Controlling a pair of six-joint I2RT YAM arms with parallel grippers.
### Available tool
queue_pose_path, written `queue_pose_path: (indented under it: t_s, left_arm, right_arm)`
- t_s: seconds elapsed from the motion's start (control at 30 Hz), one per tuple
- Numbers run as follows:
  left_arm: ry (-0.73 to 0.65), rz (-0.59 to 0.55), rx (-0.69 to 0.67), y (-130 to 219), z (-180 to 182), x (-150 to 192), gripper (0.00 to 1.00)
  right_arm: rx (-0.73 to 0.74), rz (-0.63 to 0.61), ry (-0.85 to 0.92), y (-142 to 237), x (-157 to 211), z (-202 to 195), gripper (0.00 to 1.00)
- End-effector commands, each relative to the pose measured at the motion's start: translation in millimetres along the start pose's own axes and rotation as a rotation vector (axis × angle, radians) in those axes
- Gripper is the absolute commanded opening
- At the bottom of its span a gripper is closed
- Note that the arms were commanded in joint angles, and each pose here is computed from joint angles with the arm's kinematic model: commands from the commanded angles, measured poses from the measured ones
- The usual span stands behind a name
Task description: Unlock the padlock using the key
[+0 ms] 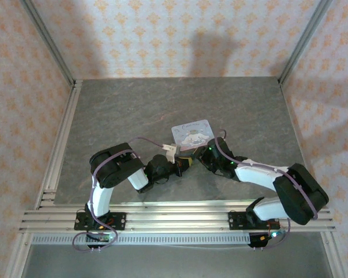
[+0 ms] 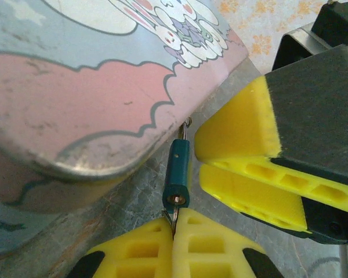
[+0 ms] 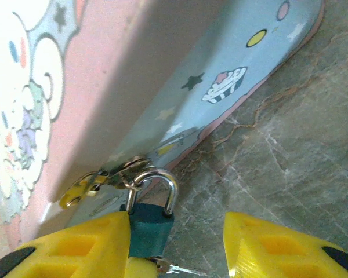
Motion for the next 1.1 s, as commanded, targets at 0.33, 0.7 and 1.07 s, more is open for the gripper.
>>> queue_pose_path:
  t_s: [0.33,0.7,1.07]
  left_arm:
    - [0.033,0.021,0.019,-1,-5,7,0.00]
    - [0.039,0.028,0.027,-1,-5,8,0.00]
    - [0.032,0.056,0.034,-1,-4,15,0.00]
  right_arm:
    - [-0.123,0.012,0.033,-8,3,16,0.47]
    - [-0.092,0.038,0.008,-22,6,8,0.47]
    - [-0.076,0.064,-0.019,-31,9,6,0.22]
Point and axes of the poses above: each hand's point on the last joint's axis, 136 mm out from that joint toward the fingers, its own y axis back along the fingers, its own z axis along the line the jaws close on, x = y × z, the point moved 6 cm from there along y, back along the fingers, and after that the axes turned 11 degrees about -y, right-handed, at the moved point
